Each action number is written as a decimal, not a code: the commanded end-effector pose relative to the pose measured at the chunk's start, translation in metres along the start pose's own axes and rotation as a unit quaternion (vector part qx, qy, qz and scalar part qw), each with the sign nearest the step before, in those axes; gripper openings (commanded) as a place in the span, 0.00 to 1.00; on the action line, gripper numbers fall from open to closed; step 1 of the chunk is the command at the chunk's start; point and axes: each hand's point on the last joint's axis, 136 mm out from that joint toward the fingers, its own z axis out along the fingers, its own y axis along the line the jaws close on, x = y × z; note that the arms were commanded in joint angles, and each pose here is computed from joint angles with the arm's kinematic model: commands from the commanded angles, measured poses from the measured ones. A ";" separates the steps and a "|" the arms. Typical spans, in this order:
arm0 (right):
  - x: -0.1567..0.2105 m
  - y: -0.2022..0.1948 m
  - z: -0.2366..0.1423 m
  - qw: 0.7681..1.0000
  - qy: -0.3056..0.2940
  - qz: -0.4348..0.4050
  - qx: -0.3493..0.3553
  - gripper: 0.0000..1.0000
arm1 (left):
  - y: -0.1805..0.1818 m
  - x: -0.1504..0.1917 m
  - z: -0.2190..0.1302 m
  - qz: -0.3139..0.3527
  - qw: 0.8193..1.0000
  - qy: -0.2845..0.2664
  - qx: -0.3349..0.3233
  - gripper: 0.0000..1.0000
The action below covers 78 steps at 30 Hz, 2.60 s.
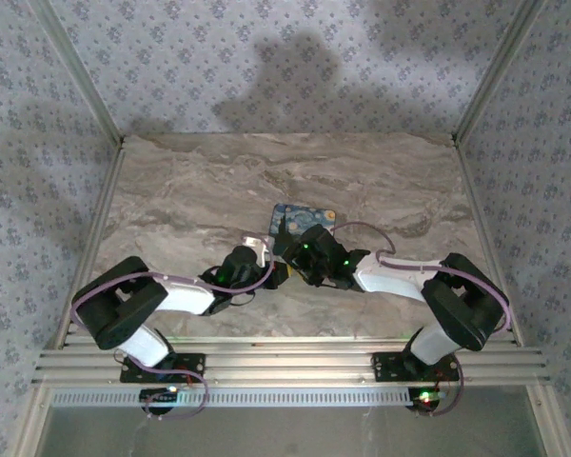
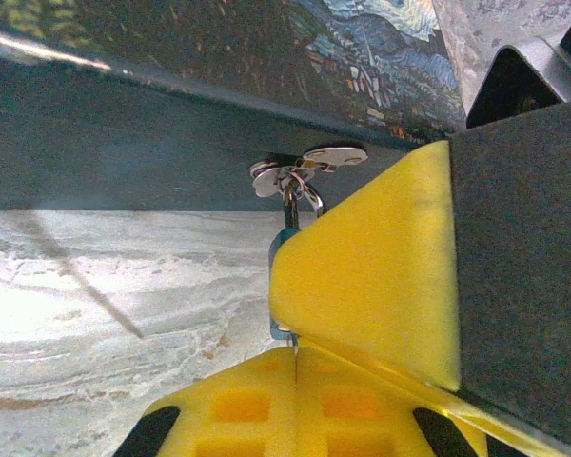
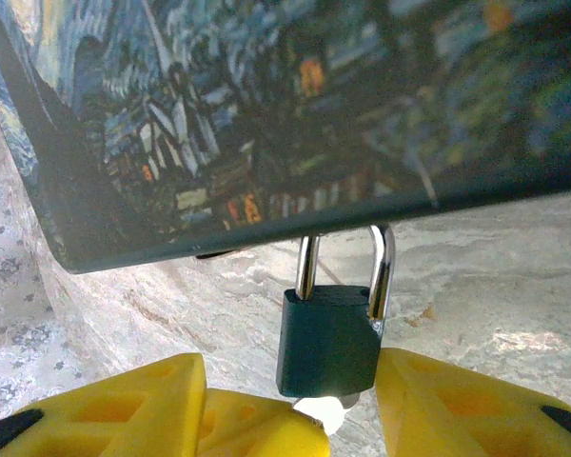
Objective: Unlock the padlock with the key
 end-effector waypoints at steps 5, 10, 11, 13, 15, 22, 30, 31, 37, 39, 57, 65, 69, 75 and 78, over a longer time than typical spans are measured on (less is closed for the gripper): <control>0.001 -0.021 0.012 1.000 -0.002 0.008 0.029 0.52 | -0.022 -0.016 -0.001 -0.010 0.998 -0.028 0.050 0.00; 0.001 -0.028 0.013 0.999 -0.006 0.011 0.037 0.52 | -0.023 -0.016 -0.001 -0.009 0.998 -0.028 0.051 0.00; 0.000 -0.029 0.013 0.999 -0.007 0.011 0.038 0.50 | -0.022 -0.017 -0.001 -0.010 0.998 -0.029 0.050 0.00; -0.001 -0.030 0.012 0.999 -0.011 0.011 0.038 0.44 | -0.023 -0.016 -0.001 -0.009 0.998 -0.027 0.051 0.00; -0.002 -0.029 0.012 0.999 -0.013 0.011 0.037 0.37 | -0.022 -0.015 -0.001 -0.008 0.998 -0.025 0.050 0.00; -0.001 -0.030 0.012 0.999 -0.010 0.010 0.038 0.19 | -0.021 -0.013 -0.001 -0.002 0.999 -0.019 0.047 0.00; 0.000 -0.031 0.009 0.999 -0.004 0.002 0.046 0.10 | -0.020 -0.011 0.000 0.006 0.999 -0.011 0.041 0.00; 0.000 -0.031 0.008 0.999 -0.004 -0.002 0.049 0.09 | -0.020 -0.011 0.000 0.007 0.999 -0.010 0.039 0.01; 0.001 -0.035 -0.002 0.996 0.013 -0.047 0.079 0.02 | -0.018 -0.011 -0.007 0.022 1.000 -0.005 0.022 0.34; 0.002 -0.037 -0.004 0.993 0.025 -0.071 0.091 0.00 | -0.016 -0.012 -0.011 0.029 0.999 -0.007 0.013 0.38; 0.006 -0.035 -0.028 0.903 0.080 -0.324 0.271 0.00 | 0.011 -0.035 -0.050 0.056 0.995 -0.039 -0.067 0.41; -0.005 -0.023 -0.044 0.866 0.064 -0.375 0.325 0.00 | 0.023 -0.042 -0.060 0.054 0.994 -0.046 -0.079 0.41; -0.013 -0.019 -0.056 0.845 0.044 -0.399 0.353 0.00 | 0.027 -0.044 -0.060 0.052 0.994 -0.046 -0.082 0.41; -0.018 -0.014 -0.061 0.819 0.033 -0.430 0.378 0.00 | 0.027 -0.047 -0.059 0.055 0.994 -0.046 -0.084 0.41; -0.020 -0.013 -0.061 0.804 0.029 -0.451 0.387 0.00 | 0.027 -0.048 -0.057 0.057 0.994 -0.042 -0.085 0.41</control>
